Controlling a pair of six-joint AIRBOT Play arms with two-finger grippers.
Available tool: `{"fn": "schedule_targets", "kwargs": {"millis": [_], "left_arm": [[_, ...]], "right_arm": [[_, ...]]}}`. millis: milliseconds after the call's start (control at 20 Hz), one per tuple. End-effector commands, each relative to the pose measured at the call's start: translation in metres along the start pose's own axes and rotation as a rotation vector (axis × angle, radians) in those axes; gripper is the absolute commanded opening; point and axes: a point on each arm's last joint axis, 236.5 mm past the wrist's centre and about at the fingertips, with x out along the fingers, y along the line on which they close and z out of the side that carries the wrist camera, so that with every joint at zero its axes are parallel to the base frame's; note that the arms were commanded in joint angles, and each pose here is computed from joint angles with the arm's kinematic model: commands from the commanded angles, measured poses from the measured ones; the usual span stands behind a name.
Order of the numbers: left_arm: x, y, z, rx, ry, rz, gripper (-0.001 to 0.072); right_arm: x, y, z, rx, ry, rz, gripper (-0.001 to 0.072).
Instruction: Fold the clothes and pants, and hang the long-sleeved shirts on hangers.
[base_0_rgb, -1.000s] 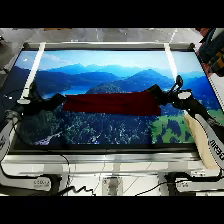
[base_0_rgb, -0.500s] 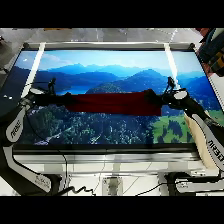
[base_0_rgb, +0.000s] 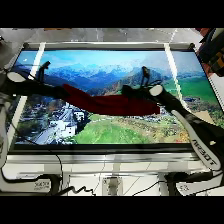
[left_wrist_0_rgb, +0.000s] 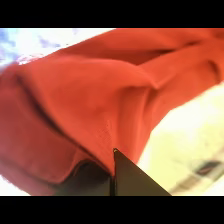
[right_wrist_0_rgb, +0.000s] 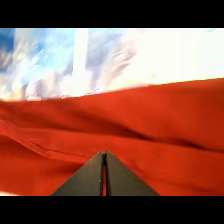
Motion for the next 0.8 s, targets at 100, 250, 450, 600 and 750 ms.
{"fn": "schedule_targets", "kwargs": {"millis": [100,250,450,600,750], "left_arm": [[-0.059,-0.052,-0.003,0.126,-0.043,0.024,0.0011],[-0.062,-0.056,-0.011,0.12,-0.015,0.015,0.0012],[-0.066,-0.019,-0.071,-0.026,0.231,0.154,0.0011],[-0.08,0.042,-0.117,-0.167,0.351,0.36,0.0012],[-0.071,0.062,-0.162,-0.297,0.419,0.336,0.0049]], "right_arm": [[0.069,0.064,-0.069,0.006,0.149,0.067,0.0016],[0.094,0.087,-0.114,-0.014,0.223,0.084,0.0016],[0.097,0.086,-0.121,-0.044,0.229,0.073,0.0017],[0.093,0.071,-0.11,-0.02,0.235,0.058,0.0017],[0.091,0.059,-0.1,-0.005,0.231,0.045,0.0017]]}}
